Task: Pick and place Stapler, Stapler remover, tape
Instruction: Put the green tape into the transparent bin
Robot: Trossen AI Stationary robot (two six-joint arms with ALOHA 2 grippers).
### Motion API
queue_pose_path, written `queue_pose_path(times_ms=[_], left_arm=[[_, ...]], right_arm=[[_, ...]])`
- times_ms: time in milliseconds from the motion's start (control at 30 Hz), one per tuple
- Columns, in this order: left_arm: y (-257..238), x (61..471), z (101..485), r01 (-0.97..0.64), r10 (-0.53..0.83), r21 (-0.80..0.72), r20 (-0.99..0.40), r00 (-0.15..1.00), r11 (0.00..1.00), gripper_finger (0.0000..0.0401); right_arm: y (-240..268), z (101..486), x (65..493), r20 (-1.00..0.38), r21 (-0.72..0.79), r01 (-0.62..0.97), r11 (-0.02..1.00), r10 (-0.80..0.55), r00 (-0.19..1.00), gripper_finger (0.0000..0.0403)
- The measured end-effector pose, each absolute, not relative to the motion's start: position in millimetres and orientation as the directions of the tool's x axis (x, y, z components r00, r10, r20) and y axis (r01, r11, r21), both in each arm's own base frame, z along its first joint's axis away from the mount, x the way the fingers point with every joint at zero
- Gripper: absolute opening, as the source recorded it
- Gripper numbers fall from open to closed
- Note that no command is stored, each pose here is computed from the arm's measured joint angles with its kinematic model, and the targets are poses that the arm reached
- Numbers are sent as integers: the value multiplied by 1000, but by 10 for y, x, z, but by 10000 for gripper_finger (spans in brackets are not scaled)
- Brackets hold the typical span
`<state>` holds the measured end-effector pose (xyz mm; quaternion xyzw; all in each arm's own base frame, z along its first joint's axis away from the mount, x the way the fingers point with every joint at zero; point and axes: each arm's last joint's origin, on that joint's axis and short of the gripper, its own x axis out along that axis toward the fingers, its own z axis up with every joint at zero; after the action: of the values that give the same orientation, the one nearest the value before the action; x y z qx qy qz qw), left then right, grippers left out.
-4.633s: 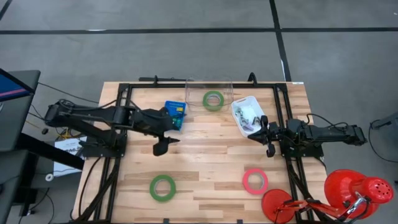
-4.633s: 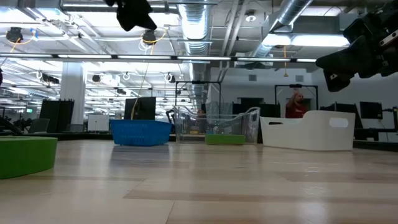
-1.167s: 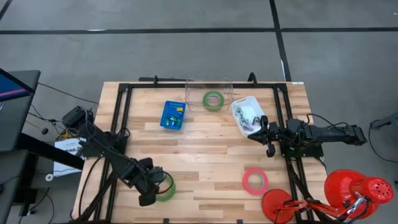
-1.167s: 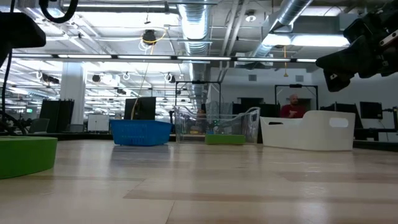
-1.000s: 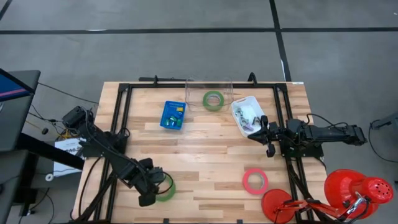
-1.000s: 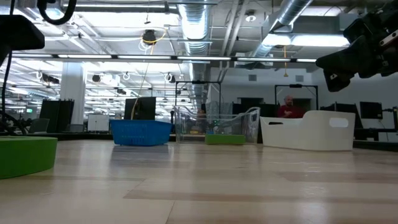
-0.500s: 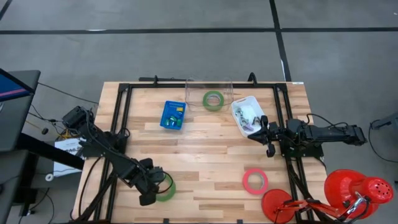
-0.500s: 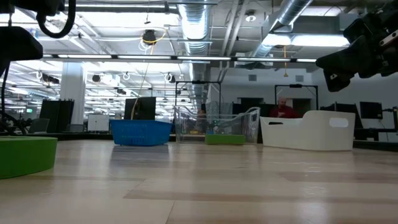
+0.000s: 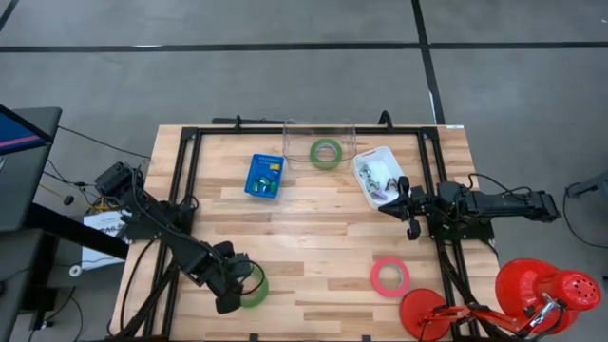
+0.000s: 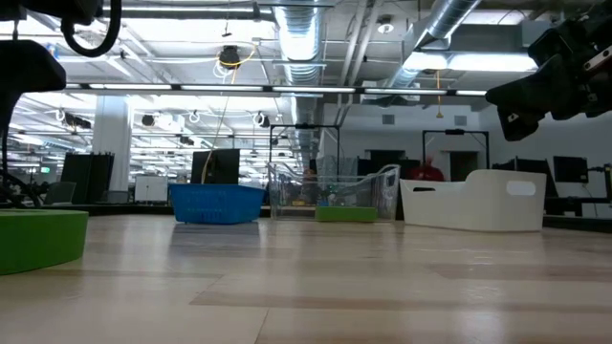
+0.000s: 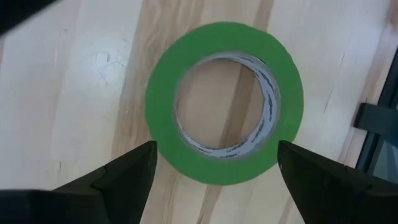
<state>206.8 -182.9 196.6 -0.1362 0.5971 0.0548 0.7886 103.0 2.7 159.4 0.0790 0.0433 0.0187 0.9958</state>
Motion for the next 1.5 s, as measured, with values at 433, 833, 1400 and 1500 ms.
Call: queue_pose_path(times_ms=[433, 833, 1400, 1500], left_arm=[[-1801, 2097, 1968, -271, -70, -151, -955, 287, 951, 348], [-1802, 2097, 1968, -271, -70, -152, -955, 287, 951, 331], [-1807, 2103, 1974, -270, -75, -158, -953, 292, 950, 324], [-1808, 2105, 1975, -270, -77, -160, -953, 294, 950, 324]], right_arm=[[27, 1594, 1030, -83, 159, -30, 987, 44, 996, 0], [27, 1595, 1030, -83, 159, -31, 987, 44, 996, 0], [27, 1595, 1030, -83, 159, -30, 987, 44, 996, 0], [27, 1594, 1030, -83, 159, -30, 987, 44, 996, 0]])
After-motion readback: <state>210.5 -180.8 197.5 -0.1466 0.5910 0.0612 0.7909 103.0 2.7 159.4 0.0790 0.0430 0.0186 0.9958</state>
